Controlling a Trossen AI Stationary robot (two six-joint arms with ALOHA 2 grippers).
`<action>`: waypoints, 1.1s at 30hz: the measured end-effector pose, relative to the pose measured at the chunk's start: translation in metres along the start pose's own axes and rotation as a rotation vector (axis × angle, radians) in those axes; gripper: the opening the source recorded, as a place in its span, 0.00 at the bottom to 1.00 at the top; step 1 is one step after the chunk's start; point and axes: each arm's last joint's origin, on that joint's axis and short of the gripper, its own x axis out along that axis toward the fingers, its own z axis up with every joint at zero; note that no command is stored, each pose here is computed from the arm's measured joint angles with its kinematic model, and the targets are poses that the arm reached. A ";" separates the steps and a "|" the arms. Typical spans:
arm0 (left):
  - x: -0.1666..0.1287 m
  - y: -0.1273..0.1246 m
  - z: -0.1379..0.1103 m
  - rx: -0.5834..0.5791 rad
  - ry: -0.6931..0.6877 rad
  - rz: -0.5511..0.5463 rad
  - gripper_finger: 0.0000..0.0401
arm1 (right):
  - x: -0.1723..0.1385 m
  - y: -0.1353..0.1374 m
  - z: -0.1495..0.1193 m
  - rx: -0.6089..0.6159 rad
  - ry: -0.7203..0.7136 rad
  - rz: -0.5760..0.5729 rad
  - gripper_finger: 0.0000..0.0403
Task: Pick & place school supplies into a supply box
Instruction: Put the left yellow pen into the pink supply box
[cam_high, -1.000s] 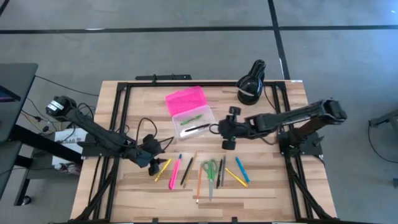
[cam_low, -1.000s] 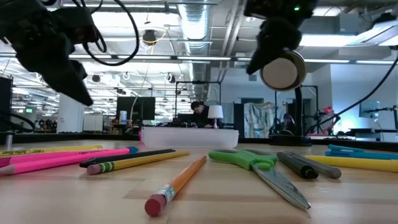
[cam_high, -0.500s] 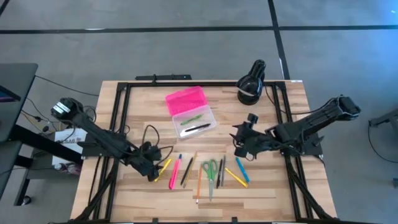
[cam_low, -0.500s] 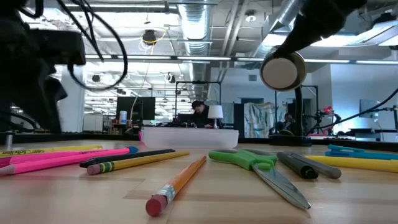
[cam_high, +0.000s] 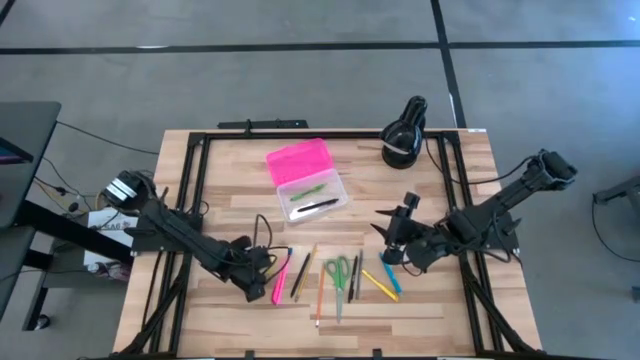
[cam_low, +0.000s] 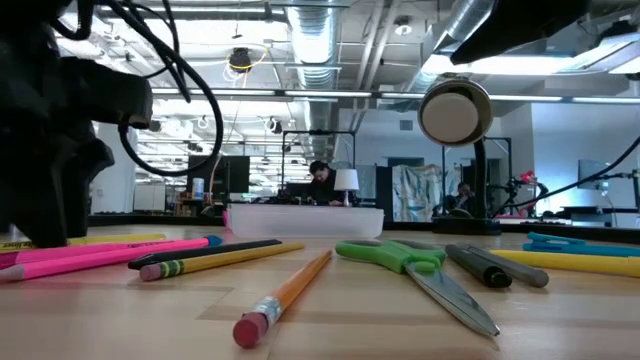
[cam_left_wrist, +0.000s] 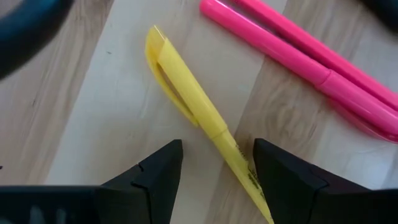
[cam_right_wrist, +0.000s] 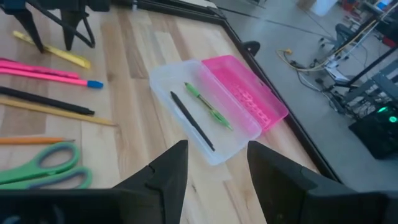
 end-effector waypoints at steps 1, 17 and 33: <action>0.000 -0.001 0.001 0.004 0.010 0.012 0.49 | -0.001 0.000 0.000 0.000 -0.002 0.001 0.40; 0.000 0.013 0.011 -0.026 0.186 0.055 0.49 | -0.001 0.001 0.000 0.006 -0.002 0.003 0.40; 0.004 0.021 0.020 0.111 0.217 0.014 0.49 | -0.001 0.001 -0.001 0.003 0.002 0.006 0.40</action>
